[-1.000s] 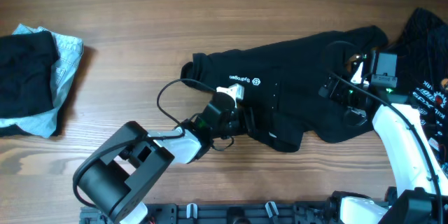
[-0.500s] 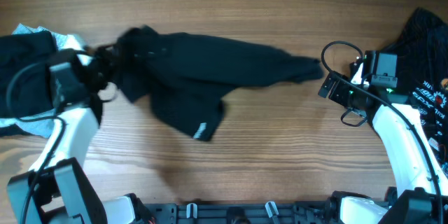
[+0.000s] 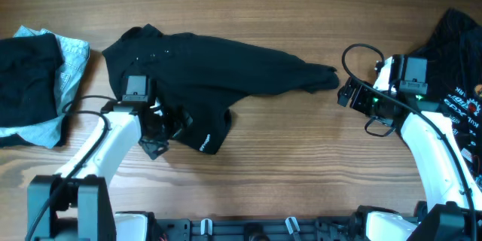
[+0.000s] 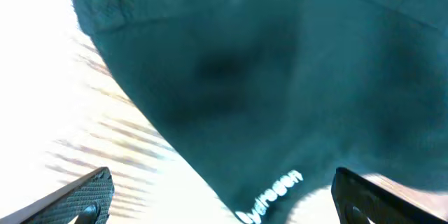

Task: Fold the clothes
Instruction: 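Lift the black shirt with both grippers and stretch it apart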

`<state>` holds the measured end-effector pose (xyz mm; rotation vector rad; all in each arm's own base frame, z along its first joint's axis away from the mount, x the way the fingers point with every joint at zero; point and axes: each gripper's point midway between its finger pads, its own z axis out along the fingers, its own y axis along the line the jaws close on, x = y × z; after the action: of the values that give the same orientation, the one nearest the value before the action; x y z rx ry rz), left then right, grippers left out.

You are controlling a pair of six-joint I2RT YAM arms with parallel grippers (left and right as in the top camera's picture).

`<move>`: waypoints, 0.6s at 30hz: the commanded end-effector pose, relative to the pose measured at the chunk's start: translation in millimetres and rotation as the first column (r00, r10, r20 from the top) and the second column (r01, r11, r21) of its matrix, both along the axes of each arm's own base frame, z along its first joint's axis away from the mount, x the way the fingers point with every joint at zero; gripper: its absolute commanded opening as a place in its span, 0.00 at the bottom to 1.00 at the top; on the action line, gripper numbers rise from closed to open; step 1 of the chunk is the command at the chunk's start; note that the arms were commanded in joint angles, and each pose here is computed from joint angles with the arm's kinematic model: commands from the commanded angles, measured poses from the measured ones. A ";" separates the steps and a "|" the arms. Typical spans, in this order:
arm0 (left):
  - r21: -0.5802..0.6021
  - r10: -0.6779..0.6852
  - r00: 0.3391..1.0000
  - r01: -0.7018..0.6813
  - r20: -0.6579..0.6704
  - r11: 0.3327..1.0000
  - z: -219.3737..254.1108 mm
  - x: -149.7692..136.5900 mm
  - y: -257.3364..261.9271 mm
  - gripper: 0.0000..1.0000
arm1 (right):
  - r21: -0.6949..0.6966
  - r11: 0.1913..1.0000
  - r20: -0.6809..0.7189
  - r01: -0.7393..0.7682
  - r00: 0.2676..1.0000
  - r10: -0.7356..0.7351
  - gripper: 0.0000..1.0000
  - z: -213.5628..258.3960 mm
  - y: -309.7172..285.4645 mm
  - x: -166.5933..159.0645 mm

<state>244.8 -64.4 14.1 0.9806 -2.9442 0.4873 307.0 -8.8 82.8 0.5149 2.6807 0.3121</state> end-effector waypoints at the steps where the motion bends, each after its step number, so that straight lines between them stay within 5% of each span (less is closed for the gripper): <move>1: 0.125 0.015 1.000 -0.017 0.021 0.992 -21.8 9.8 17.3 0.98 | 0.011 1.000 0.012 -0.025 1.000 0.025 1.00 3.8 3.8 -0.1; 6: 0.121 0.008 1.000 -0.010 0.013 0.993 -46.2 20.2 14.3 0.72 | 0.011 1.000 0.009 -0.024 1.000 0.024 1.00 3.5 3.8 -0.8; 9: 0.117 0.007 0.999 -0.003 -0.033 0.993 -51.9 11.2 13.6 0.09 | 0.011 1.000 0.008 -0.024 1.000 0.024 1.00 3.4 3.9 -0.9; 14: 0.122 -0.058 0.988 0.076 -0.146 0.990 -23.4 -19.4 37.4 0.04 | 0.056 0.997 -0.010 -0.049 0.999 0.050 0.97 2.7 13.5 -6.3; 18: 0.170 0.180 0.978 -0.160 -0.108 0.972 26.2 -19.6 106.3 0.04 | 0.171 0.978 -0.017 -0.121 0.992 0.125 0.90 2.4 43.9 -9.5</move>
<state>206.9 -0.8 8.8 1.0720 -2.7543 0.1866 297.9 11.2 82.4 0.4731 2.7236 0.4414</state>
